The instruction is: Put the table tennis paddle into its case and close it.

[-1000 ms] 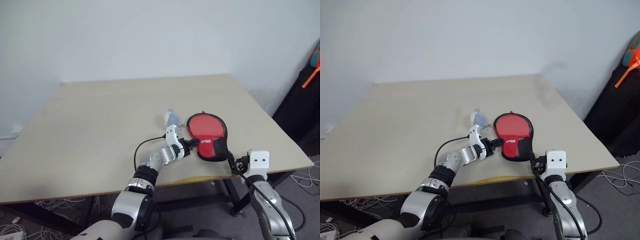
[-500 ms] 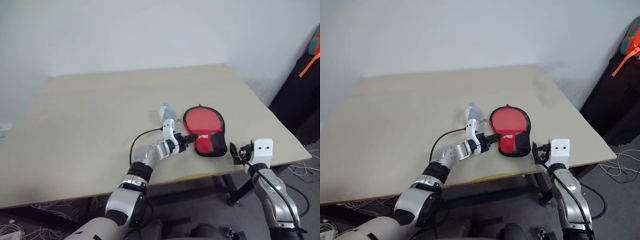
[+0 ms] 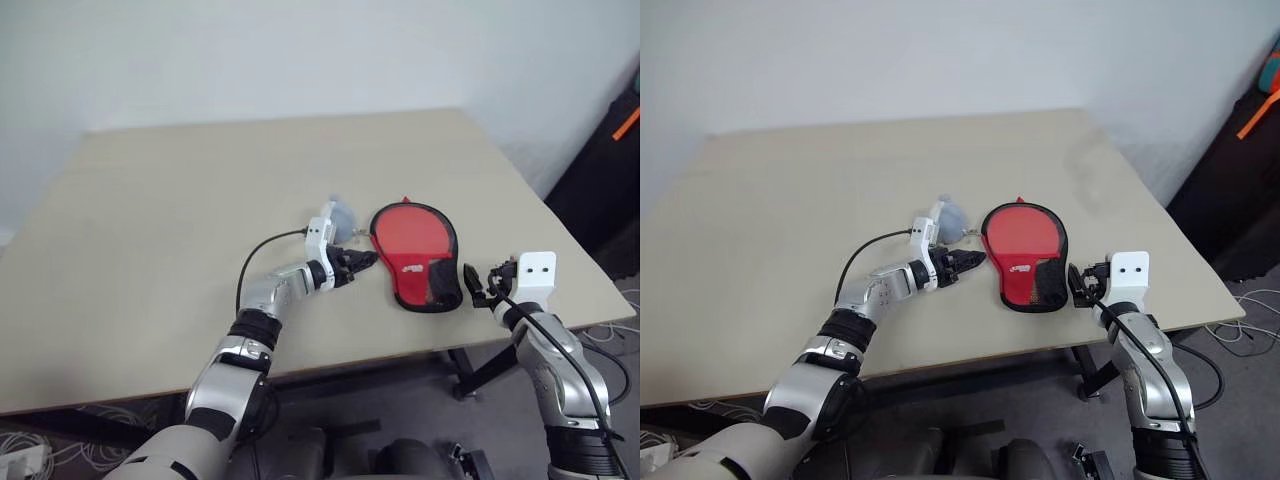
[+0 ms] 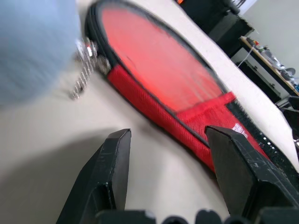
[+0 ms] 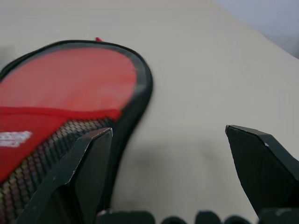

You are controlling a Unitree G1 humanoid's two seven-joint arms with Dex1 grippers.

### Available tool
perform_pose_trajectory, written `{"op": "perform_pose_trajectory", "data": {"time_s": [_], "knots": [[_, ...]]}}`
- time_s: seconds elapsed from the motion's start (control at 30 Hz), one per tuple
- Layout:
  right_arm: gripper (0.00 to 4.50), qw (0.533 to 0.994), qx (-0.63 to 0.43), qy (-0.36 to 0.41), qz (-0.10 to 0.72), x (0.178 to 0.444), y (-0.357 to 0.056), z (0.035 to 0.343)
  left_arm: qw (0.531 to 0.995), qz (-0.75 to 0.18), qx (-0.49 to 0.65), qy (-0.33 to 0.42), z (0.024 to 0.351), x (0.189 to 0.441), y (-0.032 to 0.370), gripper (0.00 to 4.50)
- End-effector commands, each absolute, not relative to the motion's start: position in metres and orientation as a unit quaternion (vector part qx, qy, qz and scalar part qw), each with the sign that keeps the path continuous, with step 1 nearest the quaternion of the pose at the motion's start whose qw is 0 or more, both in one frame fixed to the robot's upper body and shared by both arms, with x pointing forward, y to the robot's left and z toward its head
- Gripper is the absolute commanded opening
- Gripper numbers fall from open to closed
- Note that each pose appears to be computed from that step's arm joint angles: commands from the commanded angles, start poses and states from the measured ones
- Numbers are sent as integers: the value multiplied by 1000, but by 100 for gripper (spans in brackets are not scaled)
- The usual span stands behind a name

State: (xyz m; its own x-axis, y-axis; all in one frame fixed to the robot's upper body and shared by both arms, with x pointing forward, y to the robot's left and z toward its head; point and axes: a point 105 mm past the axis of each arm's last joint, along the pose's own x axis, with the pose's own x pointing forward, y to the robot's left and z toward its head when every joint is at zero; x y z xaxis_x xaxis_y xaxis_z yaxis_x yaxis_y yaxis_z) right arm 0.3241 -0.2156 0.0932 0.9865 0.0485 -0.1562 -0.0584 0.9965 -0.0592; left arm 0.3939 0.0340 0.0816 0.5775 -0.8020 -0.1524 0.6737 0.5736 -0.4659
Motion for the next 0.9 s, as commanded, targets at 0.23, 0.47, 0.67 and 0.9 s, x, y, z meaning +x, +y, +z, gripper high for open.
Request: {"op": "perform_pose_trajectory", "data": {"time_s": [0.23, 0.47, 0.67, 0.9], "knots": [[422, 995, 1, 80, 63, 344, -214, 128, 747, -659, 81, -35, 197, 367, 46, 277], [422, 989, 21, 104, 107, 344, -190, 129, 727, -676, 120, -8, 181, 362, 67, 277], [422, 987, 23, 109, 115, 345, -186, 128, 719, -683, 132, 0, 171, 361, 67, 277], [422, 989, 26, 95, 111, 343, -197, 137, 704, -693, 155, 7, 149, 356, 51, 277]]}}
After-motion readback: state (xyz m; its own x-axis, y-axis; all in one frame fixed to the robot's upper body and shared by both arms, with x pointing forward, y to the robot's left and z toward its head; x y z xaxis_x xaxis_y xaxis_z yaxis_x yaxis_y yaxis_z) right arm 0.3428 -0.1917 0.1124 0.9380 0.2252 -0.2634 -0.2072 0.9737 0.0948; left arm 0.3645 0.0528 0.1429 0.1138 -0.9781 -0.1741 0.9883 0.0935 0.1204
